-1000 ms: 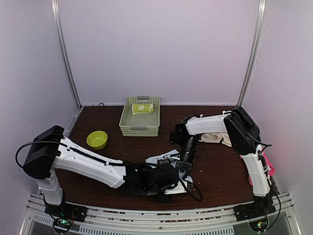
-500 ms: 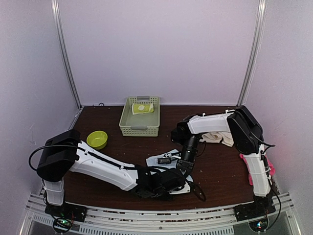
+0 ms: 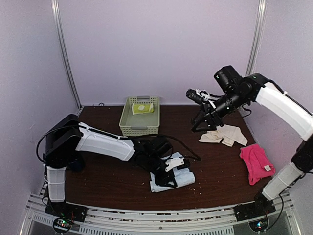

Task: Roll the towels
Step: Roll the towel at the center of the board.

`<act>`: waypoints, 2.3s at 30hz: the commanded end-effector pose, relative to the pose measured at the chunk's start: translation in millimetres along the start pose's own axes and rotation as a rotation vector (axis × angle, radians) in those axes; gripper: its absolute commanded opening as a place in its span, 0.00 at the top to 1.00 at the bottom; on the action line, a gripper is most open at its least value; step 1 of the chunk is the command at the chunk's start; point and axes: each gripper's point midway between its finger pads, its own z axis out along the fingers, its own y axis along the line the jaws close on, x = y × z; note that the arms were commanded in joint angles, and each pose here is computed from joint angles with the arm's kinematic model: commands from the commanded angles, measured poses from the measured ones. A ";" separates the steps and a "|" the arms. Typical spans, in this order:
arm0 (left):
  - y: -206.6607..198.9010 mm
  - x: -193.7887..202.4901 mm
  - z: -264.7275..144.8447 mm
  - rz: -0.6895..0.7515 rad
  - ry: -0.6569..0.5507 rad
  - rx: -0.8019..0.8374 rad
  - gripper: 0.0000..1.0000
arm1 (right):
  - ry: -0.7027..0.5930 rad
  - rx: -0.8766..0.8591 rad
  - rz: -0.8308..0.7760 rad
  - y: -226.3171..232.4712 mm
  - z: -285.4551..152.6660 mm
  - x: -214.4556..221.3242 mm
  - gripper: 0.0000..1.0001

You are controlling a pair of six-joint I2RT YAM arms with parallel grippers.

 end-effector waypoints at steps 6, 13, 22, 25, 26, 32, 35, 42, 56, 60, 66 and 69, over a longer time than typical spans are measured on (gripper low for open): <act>-17.2 0.8 12.9 -0.346 0.049 0.551 0.69 | -0.040 0.049 -0.316 80.9 8.9 32.2 0.44; -1.7 11.7 21.3 -0.393 0.017 0.549 0.66 | 0.207 0.068 -0.364 82.6 67.4 117.7 0.48; 3.8 11.0 21.2 -0.413 -0.006 0.538 0.66 | 0.311 0.280 -0.472 47.7 118.7 154.1 0.22; 5.4 13.4 22.8 -0.427 -0.002 0.538 0.66 | 0.322 0.318 -0.496 43.7 133.1 152.7 0.00; 5.5 13.9 22.9 -0.429 -0.001 0.539 0.66 | 0.325 0.330 -0.497 41.2 137.4 152.9 0.00; 5.7 13.9 23.4 -0.439 -0.005 0.538 0.66 | 0.349 0.334 -0.510 39.2 160.5 163.3 0.00; 5.5 13.8 22.3 -0.437 -0.006 0.534 0.65 | 0.392 0.328 -0.482 35.7 167.9 173.0 0.00; 6.5 12.0 21.8 -0.445 -0.014 0.527 0.65 | 0.451 0.331 -0.484 29.2 177.4 186.9 0.20; 7.2 11.7 22.2 -0.441 -0.014 0.521 0.65 | 0.421 0.222 -0.457 53.7 176.9 170.4 0.32; 7.7 11.9 22.2 -0.441 -0.013 0.518 0.65 | 0.427 0.222 -0.454 52.9 180.3 172.6 0.44; 8.7 7.8 16.8 -0.430 -0.017 0.491 0.62 | 0.452 0.171 -0.429 56.6 192.0 182.5 0.62; 12.5 -4.9 -0.8 -0.361 -0.071 0.399 0.50 | 0.451 0.108 -0.410 67.1 192.6 183.9 0.67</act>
